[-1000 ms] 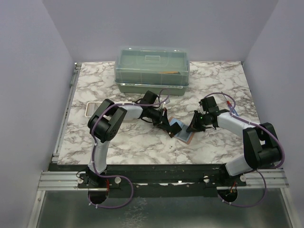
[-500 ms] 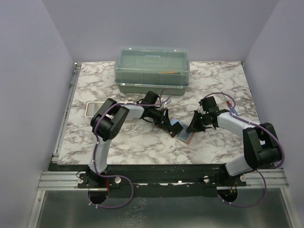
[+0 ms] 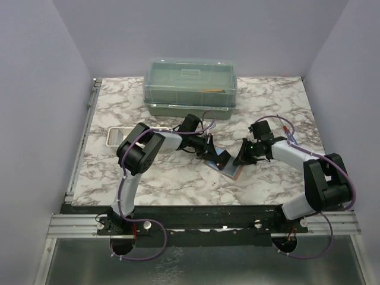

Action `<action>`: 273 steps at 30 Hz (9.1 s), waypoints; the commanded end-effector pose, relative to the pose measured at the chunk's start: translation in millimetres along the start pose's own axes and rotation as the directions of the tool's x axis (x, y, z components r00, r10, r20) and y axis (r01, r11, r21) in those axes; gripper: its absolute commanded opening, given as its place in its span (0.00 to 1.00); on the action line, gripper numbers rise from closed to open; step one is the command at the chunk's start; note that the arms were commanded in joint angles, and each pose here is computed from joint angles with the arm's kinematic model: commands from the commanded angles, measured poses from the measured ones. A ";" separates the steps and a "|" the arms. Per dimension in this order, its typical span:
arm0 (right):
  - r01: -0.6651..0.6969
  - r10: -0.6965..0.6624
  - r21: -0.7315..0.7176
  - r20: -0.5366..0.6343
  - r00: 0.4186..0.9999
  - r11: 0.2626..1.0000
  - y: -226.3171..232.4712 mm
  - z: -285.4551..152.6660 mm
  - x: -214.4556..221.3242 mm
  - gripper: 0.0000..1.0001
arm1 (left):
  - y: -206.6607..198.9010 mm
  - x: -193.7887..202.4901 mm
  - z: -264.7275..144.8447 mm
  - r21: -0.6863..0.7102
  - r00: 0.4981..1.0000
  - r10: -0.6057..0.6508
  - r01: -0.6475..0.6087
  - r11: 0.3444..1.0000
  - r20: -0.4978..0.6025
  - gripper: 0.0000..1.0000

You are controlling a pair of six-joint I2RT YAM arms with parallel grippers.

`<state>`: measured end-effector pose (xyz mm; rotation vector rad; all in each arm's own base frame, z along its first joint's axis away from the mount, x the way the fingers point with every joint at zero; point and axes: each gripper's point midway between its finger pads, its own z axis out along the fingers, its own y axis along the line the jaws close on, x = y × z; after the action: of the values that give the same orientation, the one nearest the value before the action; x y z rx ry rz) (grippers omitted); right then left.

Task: Put the credit cards into the card holder
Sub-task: Insert the credit card into the card holder, then pick up the credit card from the storage box.

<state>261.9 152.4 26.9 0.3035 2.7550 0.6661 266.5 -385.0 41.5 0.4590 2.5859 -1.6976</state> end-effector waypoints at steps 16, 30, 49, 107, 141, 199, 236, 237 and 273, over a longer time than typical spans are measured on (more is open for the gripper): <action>-0.003 0.005 0.056 -0.046 0.999 0.998 -16.8 3.3 16.8 0.00 | 13.6 8.0 16.6 -0.014 0.991 -0.054 0.057 0.998 0.123 0.00; -0.045 0.044 0.109 0.016 0.999 0.993 -15.6 -15.6 4.6 0.07 | 14.5 20.7 19.8 -0.020 0.984 -0.064 0.069 0.997 0.166 0.00; -0.075 0.075 0.014 -0.048 0.996 0.997 -8.7 -4.0 25.1 0.12 | 1.7 25.7 25.3 -0.014 0.985 -0.039 0.041 0.999 0.168 0.17; -0.079 0.075 0.073 0.044 0.996 0.994 -26.1 -5.3 21.7 0.19 | -12.2 4.1 23.1 -0.408 0.968 0.252 -0.230 0.884 0.001 0.70; -0.140 0.142 -0.066 0.028 0.989 0.988 0.4 -8.9 24.2 0.24 | -42.0 4.7 51.7 -0.237 0.986 0.160 -0.164 0.958 -0.036 0.73; 0.253 -0.218 -0.399 0.131 0.967 0.882 75.5 -60.7 -14.9 0.58 | 157.0 17.0 -454.6 -0.892 0.910 0.084 0.415 -0.177 0.407 0.85; 0.250 -0.219 -0.398 0.122 0.968 0.883 75.0 -59.3 -14.7 0.58 | 156.5 10.4 -449.2 -0.899 0.910 0.049 0.414 -0.143 0.411 0.43; 0.250 -0.219 -0.399 0.123 0.968 0.882 75.3 -59.7 -14.7 0.57 | 157.4 10.7 -448.5 -0.900 0.911 0.046 0.413 -0.143 0.410 0.43; 0.243 -0.218 -0.408 0.107 0.970 0.880 76.1 -57.0 -14.7 0.57 | 165.6 15.9 -461.8 -0.883 0.905 0.015 0.419 -0.211 0.426 0.41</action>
<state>266.2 189.2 113.6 -0.0853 2.4605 1.1052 358.7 86.8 70.0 -0.3497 2.7446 0.7456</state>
